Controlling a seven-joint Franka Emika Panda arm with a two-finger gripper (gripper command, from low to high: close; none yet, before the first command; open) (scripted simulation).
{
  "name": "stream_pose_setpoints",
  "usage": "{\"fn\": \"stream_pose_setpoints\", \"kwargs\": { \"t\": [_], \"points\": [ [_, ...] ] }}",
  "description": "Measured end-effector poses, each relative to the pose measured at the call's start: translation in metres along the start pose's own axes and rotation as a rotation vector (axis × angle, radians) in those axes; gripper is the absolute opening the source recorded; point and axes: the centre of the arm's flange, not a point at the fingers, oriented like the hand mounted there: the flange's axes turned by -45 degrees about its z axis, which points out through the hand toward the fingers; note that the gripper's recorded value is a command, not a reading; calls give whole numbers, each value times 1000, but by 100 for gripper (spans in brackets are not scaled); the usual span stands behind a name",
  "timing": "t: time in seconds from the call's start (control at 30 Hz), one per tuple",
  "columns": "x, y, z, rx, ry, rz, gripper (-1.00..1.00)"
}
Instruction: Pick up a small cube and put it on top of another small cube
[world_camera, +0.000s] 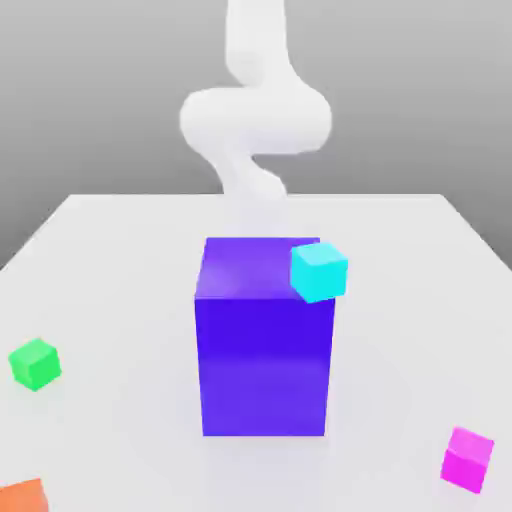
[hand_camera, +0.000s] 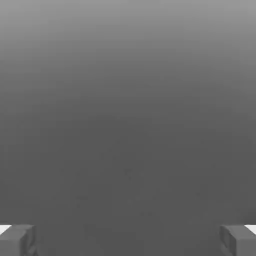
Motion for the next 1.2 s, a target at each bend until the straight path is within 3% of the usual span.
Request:
{"fn": "stream_pose_setpoints", "kwargs": {
  "t": [0.27,0.57,1.0,1.13,1.17,1.2],
  "points": [
    [-26,-66,147,-104,-196,119,0],
    [-109,-135,284,-171,-391,238,0],
    [-284,-231,390,-189,-692,448,0],
    [-324,-238,427,-187,-713,467,0],
    [-333,-237,435,-188,-714,466,-100],
    [-333,-237,435,-188,-714,466,-100]
  ]
}}
